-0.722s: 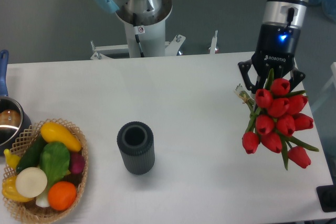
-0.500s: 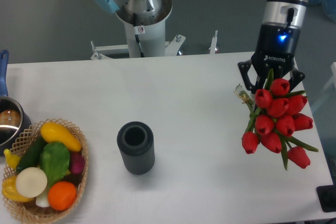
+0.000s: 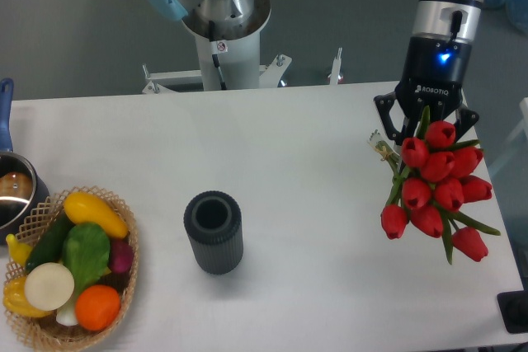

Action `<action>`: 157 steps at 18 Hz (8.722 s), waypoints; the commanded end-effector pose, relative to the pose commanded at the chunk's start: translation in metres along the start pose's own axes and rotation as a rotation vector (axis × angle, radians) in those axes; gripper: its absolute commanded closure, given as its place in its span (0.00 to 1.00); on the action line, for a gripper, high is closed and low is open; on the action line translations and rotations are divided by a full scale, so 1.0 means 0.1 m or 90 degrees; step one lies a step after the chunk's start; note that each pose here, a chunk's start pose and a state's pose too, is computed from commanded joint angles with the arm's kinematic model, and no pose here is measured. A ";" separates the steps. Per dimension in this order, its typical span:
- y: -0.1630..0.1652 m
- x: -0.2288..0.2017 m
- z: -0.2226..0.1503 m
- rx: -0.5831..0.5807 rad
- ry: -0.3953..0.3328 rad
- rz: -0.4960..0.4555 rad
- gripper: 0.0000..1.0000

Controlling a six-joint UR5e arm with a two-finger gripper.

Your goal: Insert the flowers into the vase

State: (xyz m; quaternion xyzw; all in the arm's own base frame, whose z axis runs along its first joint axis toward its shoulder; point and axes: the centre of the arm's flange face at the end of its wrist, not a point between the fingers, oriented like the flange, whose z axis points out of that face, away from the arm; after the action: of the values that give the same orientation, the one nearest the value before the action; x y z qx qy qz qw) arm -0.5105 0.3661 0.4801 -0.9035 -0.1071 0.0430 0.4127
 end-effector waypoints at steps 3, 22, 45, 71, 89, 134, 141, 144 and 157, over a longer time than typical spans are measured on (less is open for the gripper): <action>-0.06 0.02 0.02 0.002 0.002 0.007 0.72; -0.54 1.10 0.59 0.137 0.213 0.129 0.72; -0.13 1.59 0.82 0.408 0.421 0.203 0.73; 0.71 1.69 1.40 0.441 0.432 0.208 0.72; 1.02 1.47 1.70 0.438 0.421 0.194 0.72; 1.15 1.34 1.33 0.252 0.353 0.176 0.00; 0.86 1.11 0.43 0.144 0.206 0.189 0.00; 1.00 0.76 0.09 0.056 0.106 0.193 0.00; 1.32 -0.54 -1.28 -0.106 -0.166 0.150 0.00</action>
State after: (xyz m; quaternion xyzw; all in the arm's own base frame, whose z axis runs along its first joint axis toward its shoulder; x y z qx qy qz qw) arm -0.5205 0.1754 0.4638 -0.9275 -0.0562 0.1989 0.3113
